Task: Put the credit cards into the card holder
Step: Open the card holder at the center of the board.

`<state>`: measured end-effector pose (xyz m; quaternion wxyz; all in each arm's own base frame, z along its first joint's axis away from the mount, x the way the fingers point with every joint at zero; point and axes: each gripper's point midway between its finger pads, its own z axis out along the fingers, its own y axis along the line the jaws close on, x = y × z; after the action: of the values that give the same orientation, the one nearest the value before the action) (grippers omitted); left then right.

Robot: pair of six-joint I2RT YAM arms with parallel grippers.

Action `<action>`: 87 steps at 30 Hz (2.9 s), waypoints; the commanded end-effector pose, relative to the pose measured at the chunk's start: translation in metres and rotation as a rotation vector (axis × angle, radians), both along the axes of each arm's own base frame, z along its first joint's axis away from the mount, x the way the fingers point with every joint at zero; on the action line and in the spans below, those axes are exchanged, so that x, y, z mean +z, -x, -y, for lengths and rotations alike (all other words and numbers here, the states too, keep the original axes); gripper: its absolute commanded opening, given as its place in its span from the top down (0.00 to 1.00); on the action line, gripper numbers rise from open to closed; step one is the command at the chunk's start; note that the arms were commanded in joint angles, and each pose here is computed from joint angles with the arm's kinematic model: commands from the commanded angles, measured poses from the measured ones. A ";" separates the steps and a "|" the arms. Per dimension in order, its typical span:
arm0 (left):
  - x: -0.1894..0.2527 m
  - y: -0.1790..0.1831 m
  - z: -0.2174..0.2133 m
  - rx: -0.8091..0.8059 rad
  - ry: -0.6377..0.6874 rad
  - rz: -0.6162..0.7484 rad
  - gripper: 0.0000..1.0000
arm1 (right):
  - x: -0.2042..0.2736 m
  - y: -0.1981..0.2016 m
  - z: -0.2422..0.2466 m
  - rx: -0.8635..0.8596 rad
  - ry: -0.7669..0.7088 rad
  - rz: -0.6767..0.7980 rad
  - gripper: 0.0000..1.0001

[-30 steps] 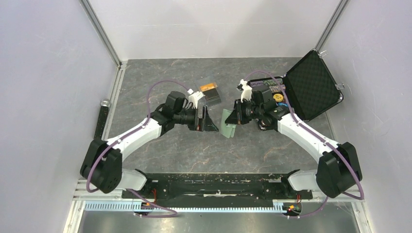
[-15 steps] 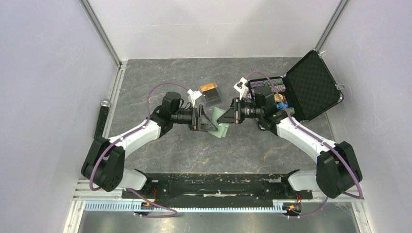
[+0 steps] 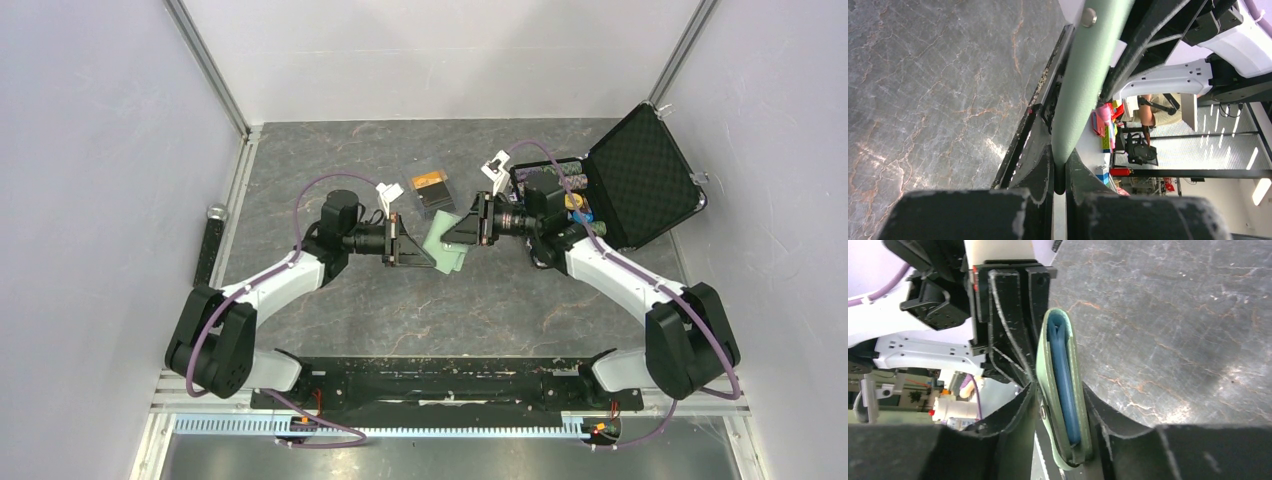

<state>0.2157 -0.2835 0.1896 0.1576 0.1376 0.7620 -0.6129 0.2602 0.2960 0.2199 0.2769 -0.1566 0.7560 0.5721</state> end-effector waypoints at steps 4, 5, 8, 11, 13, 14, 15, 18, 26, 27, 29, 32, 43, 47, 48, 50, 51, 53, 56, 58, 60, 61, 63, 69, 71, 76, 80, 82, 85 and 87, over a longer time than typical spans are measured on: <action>0.025 -0.009 0.000 0.023 -0.005 0.099 0.98 | -0.008 -0.025 0.007 -0.141 0.142 -0.019 0.29; 0.021 -0.010 -0.003 0.044 -0.040 0.103 0.98 | -0.010 -0.027 0.010 -0.167 0.162 -0.031 0.17; 0.009 -0.015 -0.016 0.116 -0.175 0.117 0.98 | -0.007 -0.034 0.015 -0.220 0.191 -0.039 0.02; 0.002 -0.022 -0.034 0.196 -0.311 0.148 0.98 | -0.005 -0.039 0.013 -0.249 0.227 -0.037 0.02; 0.000 -0.028 -0.047 0.257 -0.403 0.169 0.98 | -0.007 -0.041 0.008 -0.257 0.273 -0.035 0.02; -0.001 -0.028 -0.052 0.270 -0.434 0.174 0.98 | -0.006 -0.040 0.003 -0.253 0.297 -0.031 0.02; -0.002 -0.028 -0.058 0.283 -0.466 0.183 0.98 | -0.007 -0.041 -0.001 -0.252 0.330 -0.027 0.02; -0.003 -0.030 -0.070 0.317 -0.548 0.202 0.98 | -0.007 -0.040 -0.021 -0.240 0.406 -0.011 0.02; 0.000 -0.029 -0.085 0.364 -0.641 0.206 0.98 | -0.007 -0.041 -0.069 -0.204 0.459 0.003 0.02; 0.000 -0.029 -0.085 0.366 -0.640 0.206 0.98 | -0.008 -0.042 -0.074 -0.196 0.463 0.002 0.02; 0.001 -0.029 -0.085 0.368 -0.638 0.205 0.98 | -0.010 -0.046 -0.078 -0.208 0.504 0.013 0.02; 0.004 -0.029 -0.084 0.373 -0.631 0.205 0.98 | -0.022 -0.050 -0.075 -0.217 0.584 0.021 0.07; -0.004 -0.033 -0.089 0.410 -0.668 0.167 0.98 | -0.027 -0.039 -0.077 -0.170 0.567 0.038 0.24; -0.009 -0.034 -0.090 0.416 -0.687 0.148 0.98 | -0.021 -0.033 -0.076 -0.172 0.532 0.036 0.17; -0.009 -0.034 -0.090 0.419 -0.688 0.146 0.98 | -0.022 -0.032 -0.075 -0.172 0.534 0.034 0.17; -0.009 -0.035 -0.091 0.425 -0.695 0.145 0.98 | -0.023 -0.030 -0.073 -0.169 0.537 0.030 0.19; -0.009 -0.035 -0.092 0.424 -0.697 0.144 0.98 | -0.023 -0.030 -0.072 -0.171 0.538 0.033 0.20; -0.009 -0.035 -0.090 0.418 -0.692 0.143 0.98 | -0.027 -0.030 -0.071 -0.174 0.542 0.029 0.24; -0.006 -0.034 -0.088 0.409 -0.681 0.144 0.98 | -0.034 -0.028 -0.072 -0.161 0.550 0.016 0.28; -0.006 -0.034 -0.087 0.401 -0.677 0.146 0.98 | -0.038 -0.029 -0.076 -0.155 0.543 0.006 0.29; -0.006 -0.033 -0.086 0.393 -0.674 0.144 0.98 | -0.037 -0.031 -0.079 -0.158 0.536 0.003 0.29; -0.006 -0.032 -0.086 0.390 -0.672 0.145 0.98 | -0.037 -0.033 -0.080 -0.162 0.537 0.004 0.30; -0.007 -0.032 -0.086 0.387 -0.671 0.143 0.98 | -0.035 -0.036 -0.081 -0.171 0.538 0.010 0.30; -0.008 -0.030 -0.084 0.381 -0.668 0.135 0.98 | -0.045 -0.043 -0.079 -0.189 0.599 0.014 0.41; -0.007 -0.030 -0.084 0.380 -0.667 0.136 0.98 | -0.051 -0.045 -0.075 -0.207 0.638 0.021 0.44; -0.008 -0.029 -0.083 0.376 -0.667 0.132 0.98 | -0.056 -0.049 -0.069 -0.234 0.694 0.043 0.50; -0.008 -0.030 -0.084 0.385 -0.671 0.134 0.98 | -0.063 -0.055 -0.053 -0.273 0.785 0.068 0.61; -0.007 -0.030 -0.084 0.387 -0.670 0.136 0.98 | -0.069 -0.057 -0.045 -0.284 0.831 0.077 0.66; -0.006 -0.030 -0.085 0.393 -0.671 0.139 0.98 | -0.077 -0.057 -0.033 -0.292 0.895 0.079 0.73; -0.005 -0.031 -0.086 0.397 -0.670 0.141 0.98 | -0.082 -0.057 -0.025 -0.302 0.920 0.072 0.76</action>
<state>0.2405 -0.1928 0.1613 0.2436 0.0669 0.9316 -0.2612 0.3023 0.3580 0.1565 0.2818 -0.1797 0.9178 0.2143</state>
